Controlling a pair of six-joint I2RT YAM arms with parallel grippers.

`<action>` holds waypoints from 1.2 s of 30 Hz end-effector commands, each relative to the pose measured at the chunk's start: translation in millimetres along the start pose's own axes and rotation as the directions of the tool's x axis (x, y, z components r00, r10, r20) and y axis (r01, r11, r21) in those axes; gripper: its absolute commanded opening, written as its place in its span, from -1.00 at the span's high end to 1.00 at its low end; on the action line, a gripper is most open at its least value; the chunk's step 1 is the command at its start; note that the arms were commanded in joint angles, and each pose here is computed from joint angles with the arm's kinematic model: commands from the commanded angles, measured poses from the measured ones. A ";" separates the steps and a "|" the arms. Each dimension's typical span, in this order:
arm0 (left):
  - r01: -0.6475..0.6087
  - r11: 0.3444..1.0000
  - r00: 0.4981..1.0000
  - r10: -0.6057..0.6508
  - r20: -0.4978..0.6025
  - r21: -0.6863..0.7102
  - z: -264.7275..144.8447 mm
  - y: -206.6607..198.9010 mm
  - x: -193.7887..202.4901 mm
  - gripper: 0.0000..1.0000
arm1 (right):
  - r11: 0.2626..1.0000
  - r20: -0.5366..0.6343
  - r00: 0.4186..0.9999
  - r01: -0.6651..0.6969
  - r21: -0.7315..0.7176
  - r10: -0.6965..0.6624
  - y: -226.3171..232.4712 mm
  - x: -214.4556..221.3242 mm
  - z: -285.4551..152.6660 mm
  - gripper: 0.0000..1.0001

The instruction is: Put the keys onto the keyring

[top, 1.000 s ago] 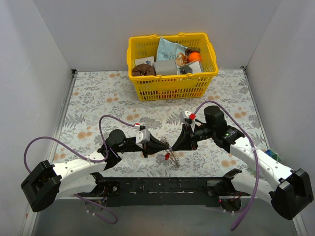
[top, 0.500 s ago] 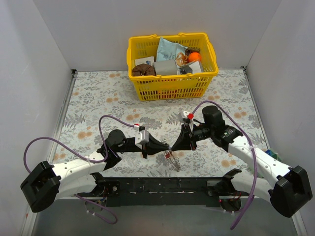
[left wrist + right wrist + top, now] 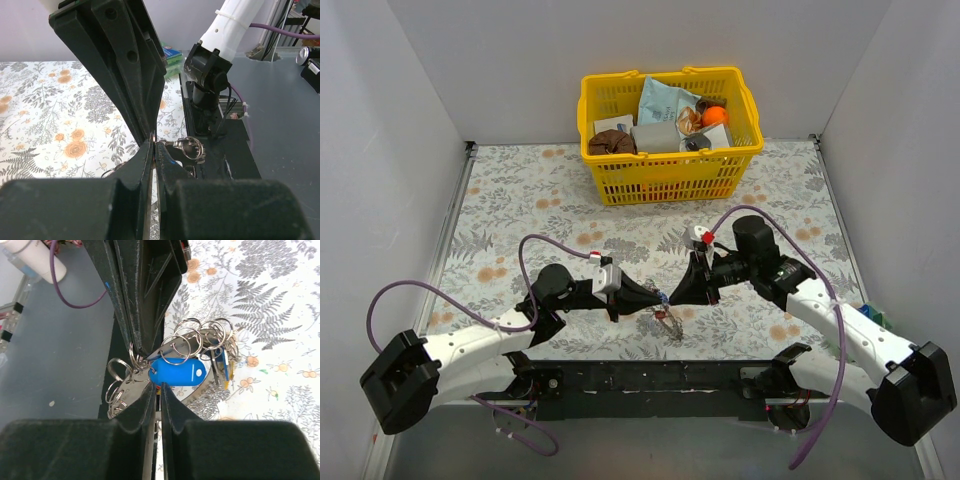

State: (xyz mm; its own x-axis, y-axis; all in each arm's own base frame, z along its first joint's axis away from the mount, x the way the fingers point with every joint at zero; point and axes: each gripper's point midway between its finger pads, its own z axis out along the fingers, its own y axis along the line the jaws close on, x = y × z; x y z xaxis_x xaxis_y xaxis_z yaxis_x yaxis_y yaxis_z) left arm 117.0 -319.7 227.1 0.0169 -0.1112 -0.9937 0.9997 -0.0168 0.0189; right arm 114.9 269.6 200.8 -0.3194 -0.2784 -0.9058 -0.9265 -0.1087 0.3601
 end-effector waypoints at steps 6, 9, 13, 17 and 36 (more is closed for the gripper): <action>-0.073 0.997 0.995 0.074 0.067 -0.011 -3.2 -2.3 -22.7 1.00 | 0.968 0.049 0.993 0.096 0.231 -0.111 -20.3 -23.6 -15.4 0.14; -0.068 0.998 0.995 0.069 0.065 -0.016 -3.8 -2.0 -20.3 1.00 | 0.963 0.054 0.992 0.098 0.252 -0.115 -21.1 -24.5 -17.7 -0.07; -0.061 0.998 0.996 0.062 0.061 -0.022 -3.0 -0.2 -18.6 1.00 | 0.965 0.060 0.988 0.122 0.232 -0.140 -13.7 -24.9 -18.6 -0.38; -0.055 0.998 0.997 0.057 0.056 -0.031 -0.7 3.7 -15.4 1.00 | 0.950 0.083 0.980 0.152 0.273 -0.181 -11.3 -31.3 -24.7 -0.65; -0.067 0.987 0.997 0.071 0.021 -0.148 39.1 62.6 -6.4 1.00 | 0.915 0.106 0.969 0.170 0.366 -0.223 -13.4 -37.7 -36.3 -0.80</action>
State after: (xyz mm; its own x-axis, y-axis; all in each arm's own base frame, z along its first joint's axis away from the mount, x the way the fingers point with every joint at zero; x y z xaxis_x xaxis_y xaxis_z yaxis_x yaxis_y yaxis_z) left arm 165.2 -352.8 205.6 -0.0037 -0.0488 -0.9988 0.9959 0.0905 -0.0081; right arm 143.1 247.1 232.2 -0.1452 -0.1682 -0.9750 -0.9761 0.1856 0.1133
